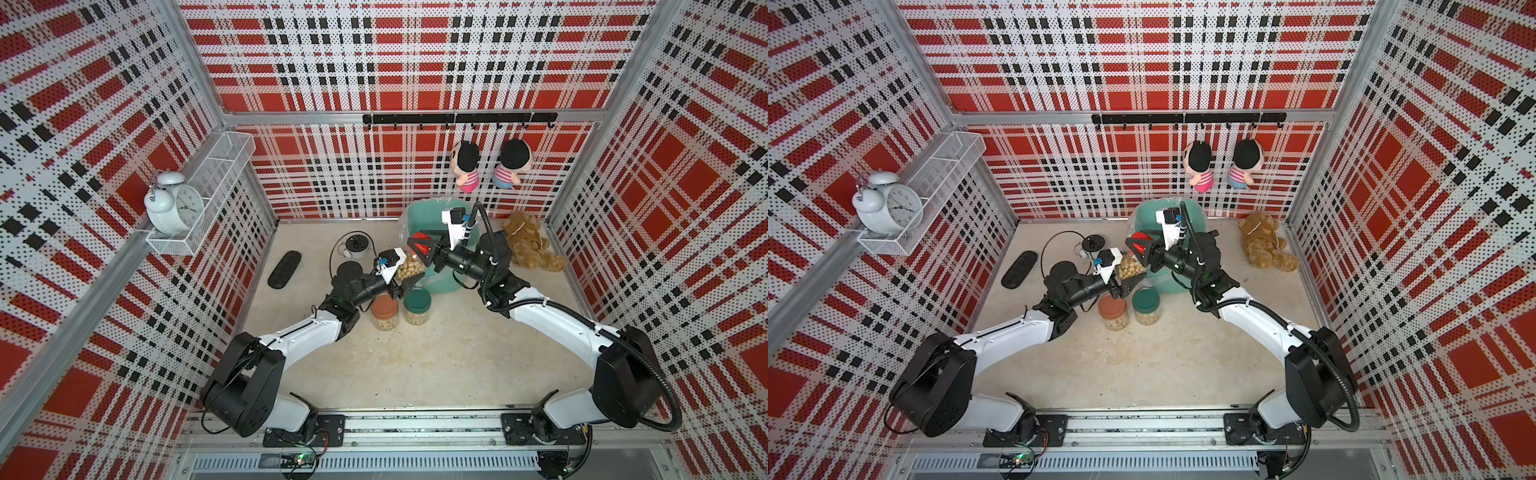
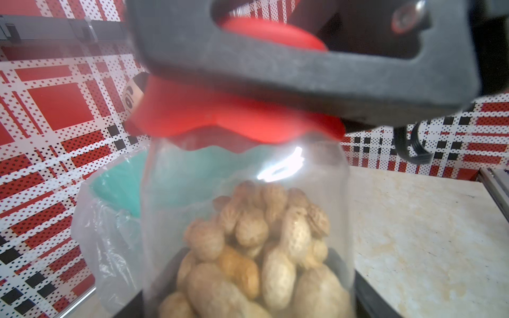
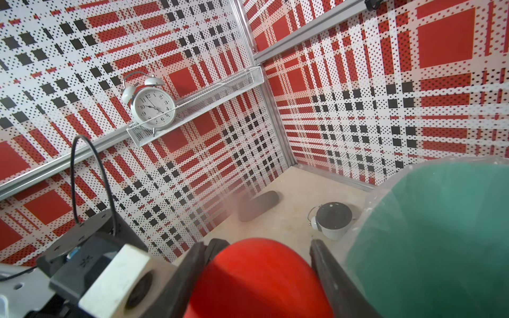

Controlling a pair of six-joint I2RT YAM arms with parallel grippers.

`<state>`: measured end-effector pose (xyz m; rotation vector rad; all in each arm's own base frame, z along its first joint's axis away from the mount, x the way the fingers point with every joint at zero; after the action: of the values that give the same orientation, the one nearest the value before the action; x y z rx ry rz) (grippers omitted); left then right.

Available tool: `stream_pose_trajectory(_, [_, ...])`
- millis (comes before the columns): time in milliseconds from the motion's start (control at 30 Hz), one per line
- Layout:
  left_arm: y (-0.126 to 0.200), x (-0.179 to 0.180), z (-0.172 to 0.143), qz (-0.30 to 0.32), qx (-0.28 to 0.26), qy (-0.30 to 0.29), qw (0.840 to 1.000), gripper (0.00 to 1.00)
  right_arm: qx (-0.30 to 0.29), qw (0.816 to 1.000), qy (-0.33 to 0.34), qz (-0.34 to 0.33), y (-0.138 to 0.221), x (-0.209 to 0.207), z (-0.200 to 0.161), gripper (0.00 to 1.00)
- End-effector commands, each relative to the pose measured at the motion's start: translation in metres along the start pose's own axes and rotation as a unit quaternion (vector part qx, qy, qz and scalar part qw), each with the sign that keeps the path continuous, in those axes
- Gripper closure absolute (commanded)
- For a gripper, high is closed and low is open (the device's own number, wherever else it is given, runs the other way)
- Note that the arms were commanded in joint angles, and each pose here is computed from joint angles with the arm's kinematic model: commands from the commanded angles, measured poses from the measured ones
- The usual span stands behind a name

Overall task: Empty moldy peanuts from jars
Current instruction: Unscrew the lid from the jar.

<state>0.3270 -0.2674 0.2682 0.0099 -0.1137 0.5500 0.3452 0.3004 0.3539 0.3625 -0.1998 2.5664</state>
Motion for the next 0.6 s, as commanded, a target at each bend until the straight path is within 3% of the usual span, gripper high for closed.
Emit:
stream_pose_trajectory(0, [0.0,-0.001,0.023,-0.02,-0.03,-0.013,0.999,1.0,-0.002,0.999,0.025,0.043,0.002,0.009,0.008,0.63])
stream_pose_trajectory(167, [0.003,-0.007,0.021,-0.062,-0.027,0.005,0.998,1.0,-0.022,0.995,0.054,0.083,0.02,0.002,0.016,0.63])
stream_pose_trajectory(300, [0.002,-0.009,0.018,-0.08,-0.021,0.01,0.997,1.0,-0.037,0.981,0.102,0.16,0.035,0.007,0.024,0.65])
stream_pose_trajectory(567, [-0.001,-0.016,0.015,-0.121,-0.01,0.019,0.992,1.0,-0.04,0.921,0.199,0.333,0.056,0.029,0.013,0.42])
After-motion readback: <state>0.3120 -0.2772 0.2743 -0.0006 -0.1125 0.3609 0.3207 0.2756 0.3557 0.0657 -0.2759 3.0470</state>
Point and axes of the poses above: each gripper's point midway between its finger pads, its own y axis back along the fingers, its own x axis along the line the jaws close on, z = x × y, the point moved 2 cm from there along y, back along the fingers, and after that the axes turned 3 degrees about y, right-handed, at the moved point
